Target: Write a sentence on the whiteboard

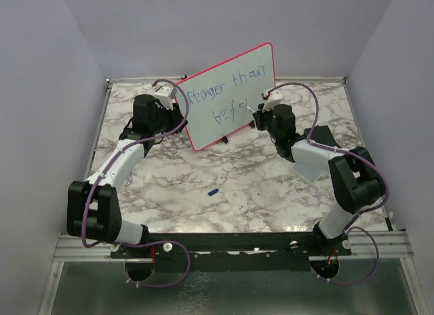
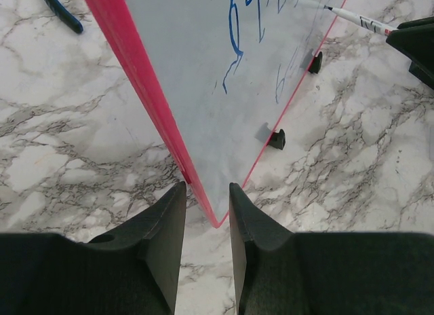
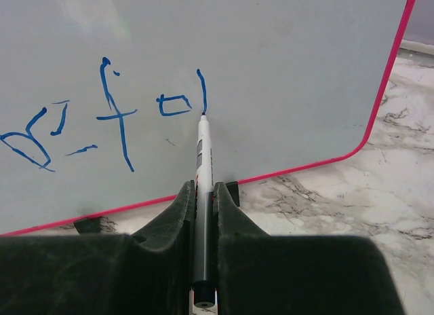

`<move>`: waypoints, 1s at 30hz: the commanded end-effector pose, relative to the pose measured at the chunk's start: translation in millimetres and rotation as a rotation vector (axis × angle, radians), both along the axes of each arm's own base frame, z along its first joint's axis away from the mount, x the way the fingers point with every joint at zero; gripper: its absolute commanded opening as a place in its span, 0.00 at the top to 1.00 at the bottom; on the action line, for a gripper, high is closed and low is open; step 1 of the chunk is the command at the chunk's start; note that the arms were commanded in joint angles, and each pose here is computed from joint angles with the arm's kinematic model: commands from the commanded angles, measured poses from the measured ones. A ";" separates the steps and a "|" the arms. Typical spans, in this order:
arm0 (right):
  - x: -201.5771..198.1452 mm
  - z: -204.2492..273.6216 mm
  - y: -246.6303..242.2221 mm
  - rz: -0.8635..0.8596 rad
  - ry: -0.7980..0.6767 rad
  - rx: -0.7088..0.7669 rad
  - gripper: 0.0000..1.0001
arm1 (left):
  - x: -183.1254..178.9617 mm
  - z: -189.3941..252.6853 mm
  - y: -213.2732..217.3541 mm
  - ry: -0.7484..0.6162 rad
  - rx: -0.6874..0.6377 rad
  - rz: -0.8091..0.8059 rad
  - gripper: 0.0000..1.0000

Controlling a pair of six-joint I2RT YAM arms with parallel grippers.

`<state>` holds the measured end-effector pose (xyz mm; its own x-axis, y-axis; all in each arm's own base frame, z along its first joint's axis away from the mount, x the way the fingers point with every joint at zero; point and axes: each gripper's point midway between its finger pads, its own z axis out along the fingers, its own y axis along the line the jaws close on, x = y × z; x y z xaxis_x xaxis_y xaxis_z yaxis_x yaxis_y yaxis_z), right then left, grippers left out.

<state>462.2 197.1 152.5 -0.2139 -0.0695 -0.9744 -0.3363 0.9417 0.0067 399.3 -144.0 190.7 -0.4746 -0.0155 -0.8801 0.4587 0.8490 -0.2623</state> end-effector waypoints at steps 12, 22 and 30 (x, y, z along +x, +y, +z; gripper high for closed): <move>15.4 43.7 1.0 -0.015 -0.101 0.025 0.99 | -3.4 11.8 -3.9 -0.050 0.003 -0.029 0.67; 17.8 37.3 -4.6 -0.037 -0.096 -0.012 0.99 | -3.7 12.5 -3.5 -0.052 0.003 -0.027 0.67; 22.4 37.8 -8.1 -0.059 -0.095 -0.019 0.99 | -3.7 13.1 -3.2 -0.053 0.004 -0.025 0.67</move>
<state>474.4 195.7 176.7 -0.1579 -0.0759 -0.9845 -0.3145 0.9490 -0.0227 398.0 -145.1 194.7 -0.4626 -0.0098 -0.8865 0.4676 0.8468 -0.2534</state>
